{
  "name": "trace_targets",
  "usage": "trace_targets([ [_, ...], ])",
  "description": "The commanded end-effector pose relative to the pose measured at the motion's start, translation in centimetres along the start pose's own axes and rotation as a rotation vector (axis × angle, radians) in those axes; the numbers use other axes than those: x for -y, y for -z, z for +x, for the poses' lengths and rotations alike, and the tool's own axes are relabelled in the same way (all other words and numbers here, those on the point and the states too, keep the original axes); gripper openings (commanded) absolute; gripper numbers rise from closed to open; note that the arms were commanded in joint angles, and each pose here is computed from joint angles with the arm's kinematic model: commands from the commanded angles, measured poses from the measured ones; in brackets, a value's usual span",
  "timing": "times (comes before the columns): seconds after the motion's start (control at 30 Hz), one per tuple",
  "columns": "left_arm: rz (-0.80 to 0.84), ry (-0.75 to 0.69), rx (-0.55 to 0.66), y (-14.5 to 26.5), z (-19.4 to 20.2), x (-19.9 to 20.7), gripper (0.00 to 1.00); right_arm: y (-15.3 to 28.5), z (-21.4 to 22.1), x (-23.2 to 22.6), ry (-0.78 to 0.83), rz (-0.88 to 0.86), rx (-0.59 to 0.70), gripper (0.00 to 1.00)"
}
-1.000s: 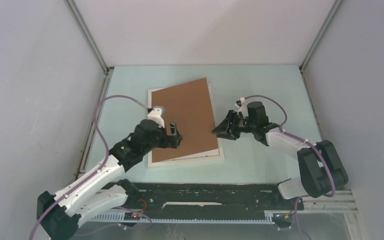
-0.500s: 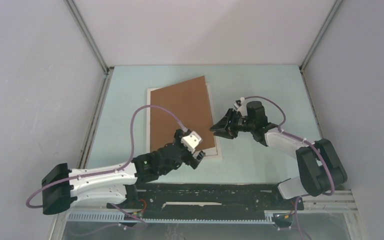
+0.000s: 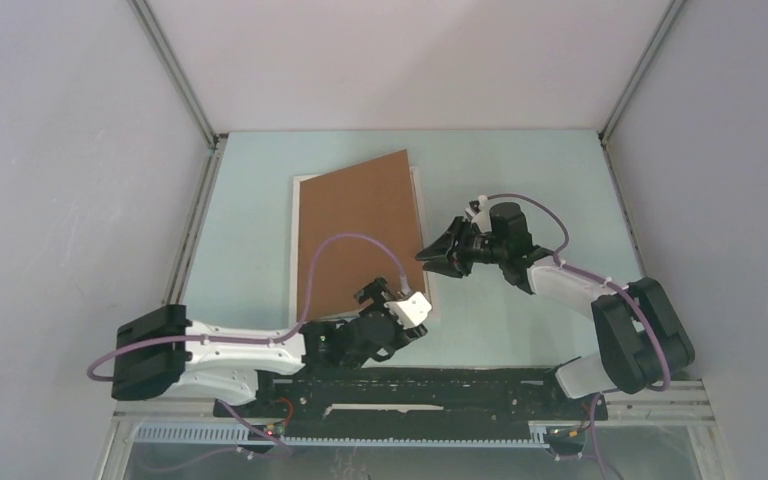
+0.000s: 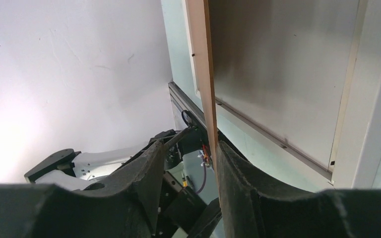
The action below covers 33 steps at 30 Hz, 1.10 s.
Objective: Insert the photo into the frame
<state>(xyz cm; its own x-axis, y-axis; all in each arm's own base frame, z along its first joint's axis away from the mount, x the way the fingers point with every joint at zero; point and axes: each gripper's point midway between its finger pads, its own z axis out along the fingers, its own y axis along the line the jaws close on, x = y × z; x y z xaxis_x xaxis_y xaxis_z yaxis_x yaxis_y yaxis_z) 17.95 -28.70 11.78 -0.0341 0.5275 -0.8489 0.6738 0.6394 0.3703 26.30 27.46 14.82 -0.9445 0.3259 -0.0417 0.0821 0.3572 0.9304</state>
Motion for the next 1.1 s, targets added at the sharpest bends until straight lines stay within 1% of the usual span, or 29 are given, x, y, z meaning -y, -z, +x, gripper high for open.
trace_targets([
  [0.0,-0.258,-0.02,0.02,-0.2,-2.1,-3.6,0.97,0.1,0.2,-2.8,0.048,-0.078,0.015,0.5],
  [0.1,-0.399,-0.038,-0.013,-0.2,-1.8,-5.2,0.94,0.0,0.4,-2.8,0.043,-0.074,0.011,0.5],
  [0.2,-0.441,-0.05,-0.027,-0.3,-1.6,-5.5,0.86,-0.1,0.4,-2.9,0.039,-0.075,0.012,0.49],
  [0.23,-0.436,-0.048,-0.027,-0.4,-1.6,-5.3,0.82,-0.1,0.4,-2.9,0.035,-0.075,0.011,0.49],
  [0.27,-0.435,-0.048,-0.028,-0.5,-1.4,-5.2,0.75,-0.1,0.5,-3.0,0.034,-0.076,0.011,0.49],
  [0.3,-0.443,-0.049,-0.033,-0.6,-1.3,-5.2,0.66,-0.1,0.5,-3.0,0.03,-0.076,0.01,0.49],
  [0.33,-0.445,-0.058,-0.038,-0.7,-1.1,-5.1,0.61,-0.2,0.6,-3.0,0.027,-0.077,0.007,0.49],
  [0.47,-0.445,-0.064,-0.049,-1.0,-0.7,-4.8,0.45,-0.5,0.8,-3.2,0.014,-0.082,0.003,0.49],
  [0.63,-0.486,-0.007,-0.042,-0.7,-0.3,-5.1,0.15,0.1,0.6,-3.0,0.041,-0.072,0.015,0.51],
  [0.67,-0.497,0.001,-0.042,-0.6,-0.2,-5.3,0.13,0.6,0.3,-2.9,0.062,-0.063,0.027,0.52],
  [0.7,-0.506,0.012,-0.041,-0.5,-0.1,-5.3,0.1,1.3,0.0,-2.5,0.091,-0.043,0.04,0.54],
  [0.77,-0.522,0.043,-0.032,-0.1,0.1,-5.7,0.02,3.1,-1.3,-1.5,0.211,0.018,0.099,0.67],
  [0.83,-0.527,0.074,-0.018,0.3,0.1,-6.1,0.0,4.8,-2.1,0.2,0.351,0.122,0.137,0.78],
  [0.9,-0.534,0.117,-0.002,0.8,0.1,-6.4,0.0,5.9,-2.6,1.5,0.491,0.217,0.147,0.83],
  [0.97,-0.534,0.165,0.017,1.3,0.1,-6.7,0.0,6.4,-2.8,2.9,0.582,0.288,0.147,0.85],
  [1.0,-0.535,0.185,0.025,1.6,0.1,-6.9,0.0,6.4,-2.7,3.4,0.629,0.298,0.133,0.85],
  [1.07,-0.542,0.223,0.038,2.1,0.1,-7.3,0.0,5.8,-1.7,3.4,0.752,0.264,0.076,0.86],
])
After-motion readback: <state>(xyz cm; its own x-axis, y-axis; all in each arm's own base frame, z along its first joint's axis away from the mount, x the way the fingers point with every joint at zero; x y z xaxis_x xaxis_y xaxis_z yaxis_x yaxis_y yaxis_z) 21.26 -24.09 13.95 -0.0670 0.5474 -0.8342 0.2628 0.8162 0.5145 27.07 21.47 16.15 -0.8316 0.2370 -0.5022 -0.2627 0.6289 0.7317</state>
